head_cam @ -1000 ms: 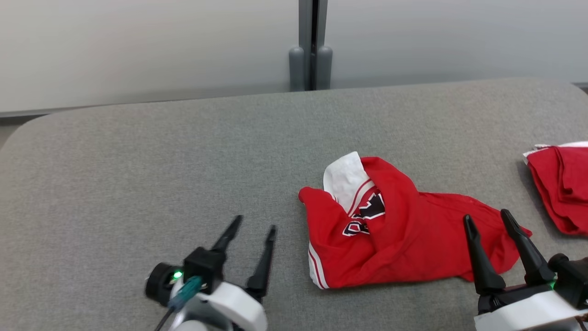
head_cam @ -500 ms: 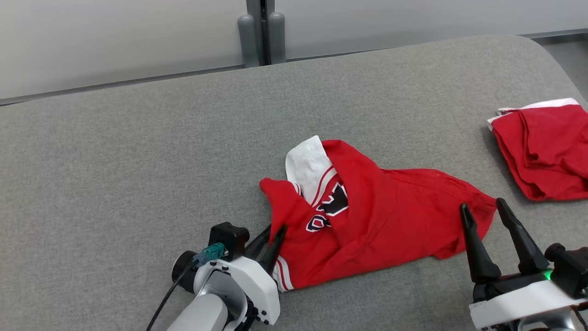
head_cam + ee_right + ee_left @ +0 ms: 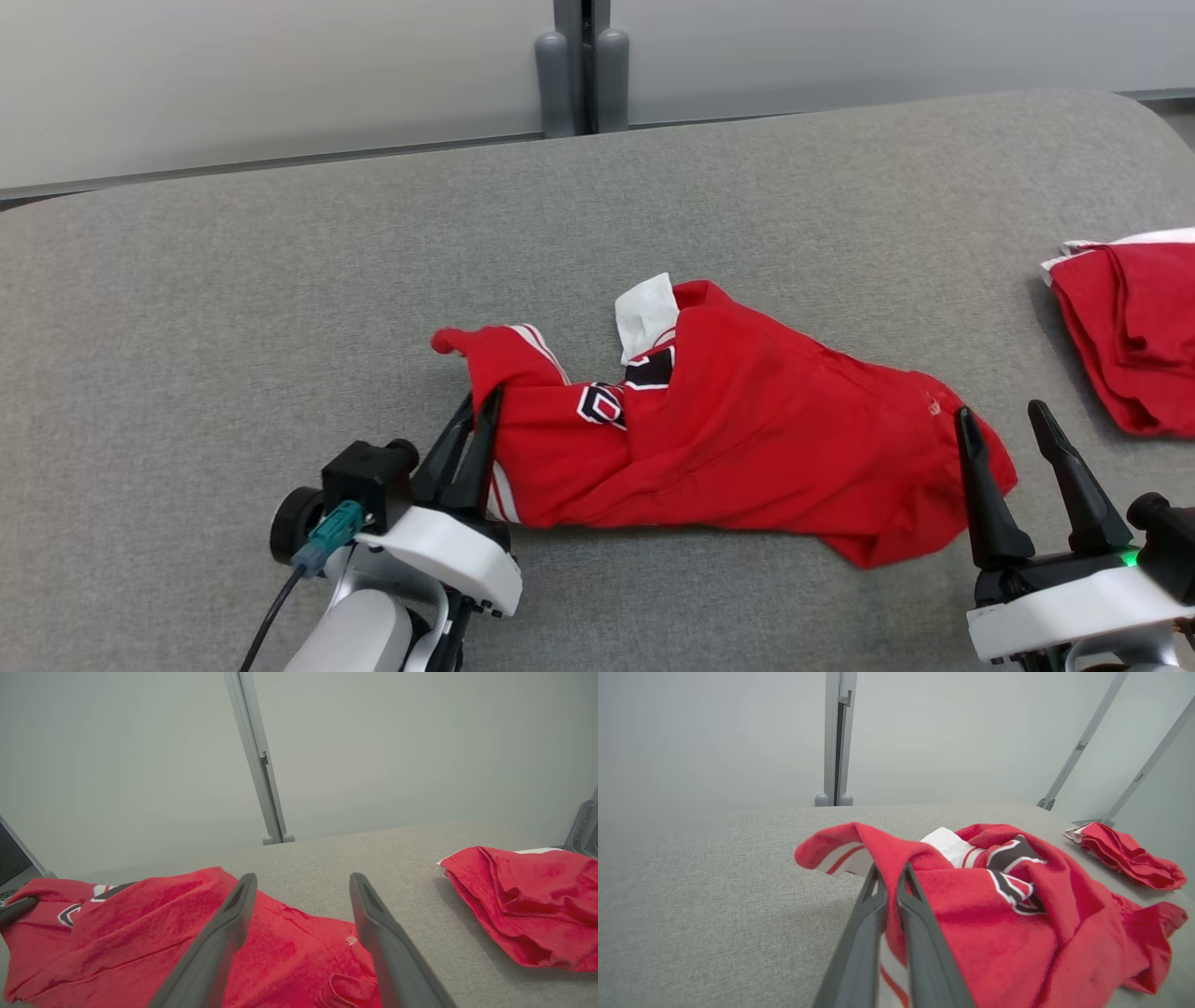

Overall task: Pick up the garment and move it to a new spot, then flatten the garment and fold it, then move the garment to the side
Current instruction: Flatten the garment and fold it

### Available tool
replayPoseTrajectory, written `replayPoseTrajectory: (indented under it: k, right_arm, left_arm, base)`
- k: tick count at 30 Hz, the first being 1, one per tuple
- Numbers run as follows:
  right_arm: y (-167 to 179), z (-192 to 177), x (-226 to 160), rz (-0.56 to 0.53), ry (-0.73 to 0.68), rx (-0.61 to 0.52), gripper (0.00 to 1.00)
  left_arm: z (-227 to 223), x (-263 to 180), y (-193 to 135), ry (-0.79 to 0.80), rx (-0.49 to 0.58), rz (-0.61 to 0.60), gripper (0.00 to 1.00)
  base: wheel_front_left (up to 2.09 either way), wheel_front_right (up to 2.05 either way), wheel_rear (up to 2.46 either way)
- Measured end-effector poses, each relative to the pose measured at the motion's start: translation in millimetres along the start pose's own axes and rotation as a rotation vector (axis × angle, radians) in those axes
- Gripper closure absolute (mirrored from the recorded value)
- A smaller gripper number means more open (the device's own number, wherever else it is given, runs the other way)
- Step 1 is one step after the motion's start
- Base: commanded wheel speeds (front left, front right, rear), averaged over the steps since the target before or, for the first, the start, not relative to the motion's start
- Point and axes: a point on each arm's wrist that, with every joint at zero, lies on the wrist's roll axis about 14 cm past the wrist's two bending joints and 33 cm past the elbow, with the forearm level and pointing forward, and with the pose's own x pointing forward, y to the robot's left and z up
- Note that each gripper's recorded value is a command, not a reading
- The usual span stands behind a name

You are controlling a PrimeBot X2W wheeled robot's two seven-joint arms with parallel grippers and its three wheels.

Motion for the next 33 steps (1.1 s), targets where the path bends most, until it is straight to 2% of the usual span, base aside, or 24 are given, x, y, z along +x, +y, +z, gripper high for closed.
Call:
replayPoseTrajectory:
  k: [8,13,19,26,33]
  right_arm:
    - [17.6,0.1,12.4,0.06,-0.001,0.006,0.0]
    - [28.1,-1.4,19.7,0.09,0.003,0.015,0.0]
    - [29.7,0.2,20.4,0.093,0.001,0.018,0.0]
    - [5.2,0.3,7.0,0.011,0.001,0.024,0.0]
    - [-12.1,-6.8,2.4,-0.047,0.017,0.033,0.0]
  left_arm:
    - [59.0,-44.2,52.2,-0.158,0.096,0.222,1.0]
    - [78.8,-69.5,74.8,-0.19,0.141,0.331,1.0]
    - [52.0,-66.0,74.9,-0.073,0.128,0.329,1.0]
    - [-16.3,-45.0,56.5,0.147,0.066,0.242,1.0]
    - [-63.7,-45.3,58.1,0.269,0.006,0.258,1.0]
  base:
    - [0.0,0.0,0.0]
    - [0.0,0.0,0.0]
    - [0.0,0.0,0.0]
    - [0.0,0.0,0.0]
    - [0.0,0.0,0.0]
